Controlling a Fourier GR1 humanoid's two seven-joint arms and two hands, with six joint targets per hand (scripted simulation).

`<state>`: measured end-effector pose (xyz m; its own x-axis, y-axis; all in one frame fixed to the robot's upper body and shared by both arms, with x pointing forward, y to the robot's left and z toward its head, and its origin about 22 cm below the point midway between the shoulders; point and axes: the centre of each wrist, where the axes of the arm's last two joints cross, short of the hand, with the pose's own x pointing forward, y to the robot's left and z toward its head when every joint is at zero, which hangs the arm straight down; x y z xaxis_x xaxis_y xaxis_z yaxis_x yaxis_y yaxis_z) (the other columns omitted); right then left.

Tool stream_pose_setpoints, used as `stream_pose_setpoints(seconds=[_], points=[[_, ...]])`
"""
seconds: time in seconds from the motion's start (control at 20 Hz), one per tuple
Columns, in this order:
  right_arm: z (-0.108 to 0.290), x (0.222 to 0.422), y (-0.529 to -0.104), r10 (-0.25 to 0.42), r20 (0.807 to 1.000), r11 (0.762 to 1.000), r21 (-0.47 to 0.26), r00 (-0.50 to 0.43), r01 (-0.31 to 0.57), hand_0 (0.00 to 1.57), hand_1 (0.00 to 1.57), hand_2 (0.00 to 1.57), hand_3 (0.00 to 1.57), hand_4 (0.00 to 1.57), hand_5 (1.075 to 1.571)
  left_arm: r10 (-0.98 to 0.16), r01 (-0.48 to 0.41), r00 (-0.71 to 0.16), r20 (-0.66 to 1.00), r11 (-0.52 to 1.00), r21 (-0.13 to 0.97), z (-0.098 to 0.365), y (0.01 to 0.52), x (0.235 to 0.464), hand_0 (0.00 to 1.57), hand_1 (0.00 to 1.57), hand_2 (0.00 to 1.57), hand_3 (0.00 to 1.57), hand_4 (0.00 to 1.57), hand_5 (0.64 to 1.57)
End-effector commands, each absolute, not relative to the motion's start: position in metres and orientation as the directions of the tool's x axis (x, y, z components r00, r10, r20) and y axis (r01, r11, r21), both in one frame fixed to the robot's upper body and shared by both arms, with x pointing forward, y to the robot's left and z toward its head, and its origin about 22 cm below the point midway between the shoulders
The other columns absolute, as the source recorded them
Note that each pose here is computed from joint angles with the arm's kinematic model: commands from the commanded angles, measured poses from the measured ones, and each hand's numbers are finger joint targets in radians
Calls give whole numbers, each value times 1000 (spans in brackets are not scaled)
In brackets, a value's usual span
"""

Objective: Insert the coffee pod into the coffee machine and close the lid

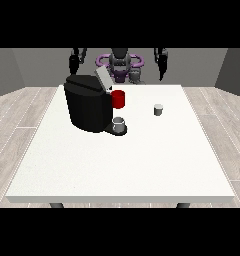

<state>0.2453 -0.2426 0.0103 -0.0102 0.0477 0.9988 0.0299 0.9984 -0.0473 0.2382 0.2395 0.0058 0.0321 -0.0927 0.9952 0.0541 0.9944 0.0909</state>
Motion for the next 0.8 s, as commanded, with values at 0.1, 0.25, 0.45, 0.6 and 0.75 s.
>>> stream_pose_setpoints(seconds=[0.1, 0.25, 0.45, 0.6, 0.75], points=[[2, 238, -252, 61, 996, 998, -62, 61, 17, 0, 0, 0, 0, 128, 1571, -59, 59, -30, 998, 996, 61, -1, 245, 235, 0, 0, 0, 0, 265, 1571], [-4, 233, -249, 79, 994, 997, -76, 80, -33, 0, 0, 0, 0, 128, 1571, -15, 44, -132, 991, 999, 20, 10, 247, 249, 0, 0, 0, 0, 265, 1571], [-7, 240, -252, 47, 994, 982, -28, -98, 188, 0, 0, 0, 0, 94, 1571, -143, 76, -173, 975, 985, 158, -2, 268, 242, 0, 0, 0, 0, 311, 1571], [7, 245, -230, -2, 995, 989, 18, -103, 147, 0, 0, 0, 0, 217, 1571, -277, 50, -163, 947, 956, 288, 16, 291, 260, 0, 0, 0, 0, 0, 1571], [8, 250, -251, 23, 989, 990, -2, -149, 139, 0, 0, 0, 0, 169, 1571, -286, 31, -156, 945, 955, 294, 28, 320, 278, 0, 0, 0, 0, 0, 1571]])
